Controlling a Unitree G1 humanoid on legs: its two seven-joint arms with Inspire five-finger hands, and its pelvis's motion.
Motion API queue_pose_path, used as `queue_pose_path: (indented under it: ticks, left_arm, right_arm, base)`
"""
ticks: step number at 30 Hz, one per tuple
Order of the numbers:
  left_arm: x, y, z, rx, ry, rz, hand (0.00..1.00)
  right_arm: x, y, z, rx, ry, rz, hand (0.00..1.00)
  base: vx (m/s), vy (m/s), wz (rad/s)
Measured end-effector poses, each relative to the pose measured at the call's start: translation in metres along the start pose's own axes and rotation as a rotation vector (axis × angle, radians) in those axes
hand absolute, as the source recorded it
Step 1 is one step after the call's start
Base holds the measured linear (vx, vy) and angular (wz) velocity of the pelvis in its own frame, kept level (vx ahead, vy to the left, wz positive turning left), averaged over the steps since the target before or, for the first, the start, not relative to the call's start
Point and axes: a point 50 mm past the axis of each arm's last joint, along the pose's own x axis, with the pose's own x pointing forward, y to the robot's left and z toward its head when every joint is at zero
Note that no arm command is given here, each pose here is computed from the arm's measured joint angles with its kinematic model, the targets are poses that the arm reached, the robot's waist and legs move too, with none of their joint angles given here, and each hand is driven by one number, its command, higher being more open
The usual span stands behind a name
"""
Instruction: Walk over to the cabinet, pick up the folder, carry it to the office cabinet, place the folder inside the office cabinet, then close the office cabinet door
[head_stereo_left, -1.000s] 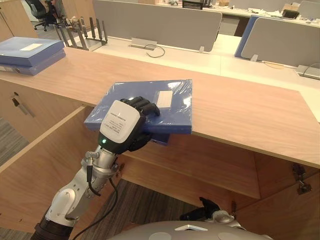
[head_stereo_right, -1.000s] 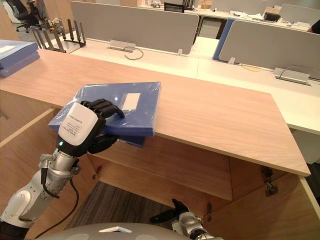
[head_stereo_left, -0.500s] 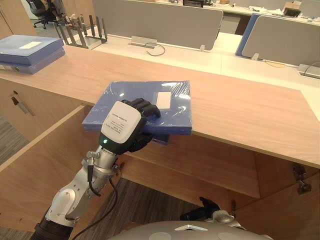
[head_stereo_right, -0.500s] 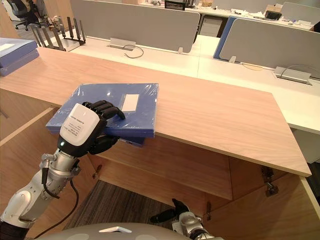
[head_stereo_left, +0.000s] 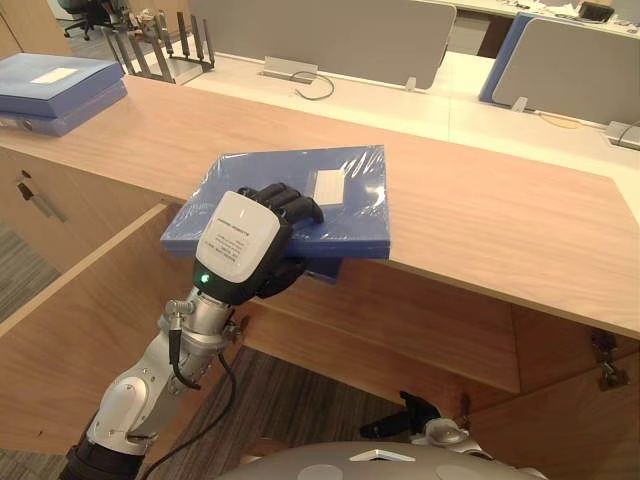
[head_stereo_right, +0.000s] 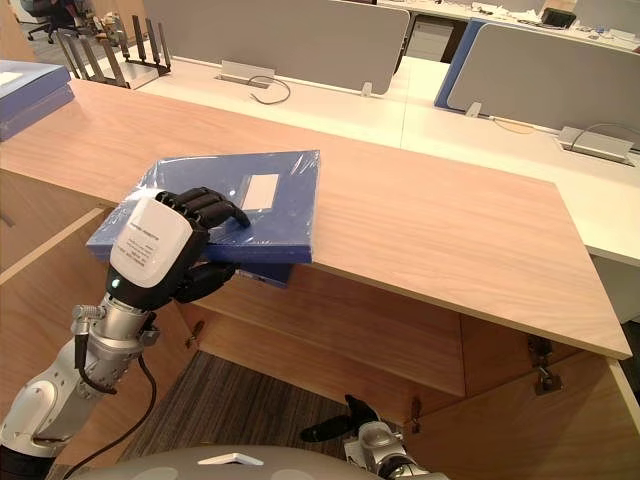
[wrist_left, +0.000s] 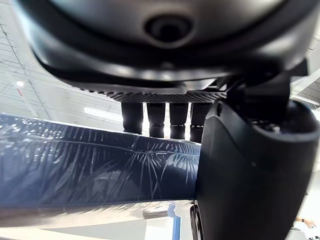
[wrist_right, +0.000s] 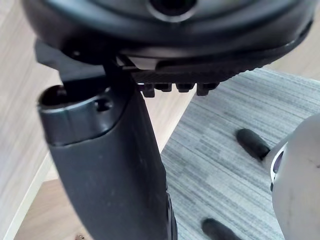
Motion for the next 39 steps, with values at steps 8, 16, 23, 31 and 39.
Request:
queue_pose_path:
  ticks: [8, 16, 23, 31, 39]
  left_arm:
    - [0.004, 0.01, -0.003, -0.027, 0.047, 0.071, 0.0]
    - [0.015, 0.024, -0.017, 0.033, 0.108, 0.163, 0.0]
    - [0.04, 0.058, -0.032, 0.094, 0.139, 0.42, 0.0]
    - [0.055, 0.083, -0.034, 0.106, 0.12, 0.607, 0.0]
    - [0.058, 0.104, -0.032, 0.076, 0.117, 0.784, 0.0]
  right_arm:
    - [0.0, 0.0, 0.0, 0.0, 0.0, 0.001, 1.0]
    - [0.0, 0.001, -0.001, 0.0, 0.004, 0.003, 1.0]
    - [0.0, 0.002, -0.001, 0.002, 0.006, 0.005, 1.0]
    - [0.0, 0.006, -0.001, 0.011, 0.005, 0.017, 1.0]
    - [0.0, 0.013, -0.002, 0.027, 0.011, 0.031, 1.0]
  base:
    - [0.0, 0.0, 0.0]
    - [0.0, 0.0, 0.0]
    - [0.0, 0.0, 0.0]
    - [0.0, 0.0, 0.0]
    - [0.0, 0.0, 0.0]
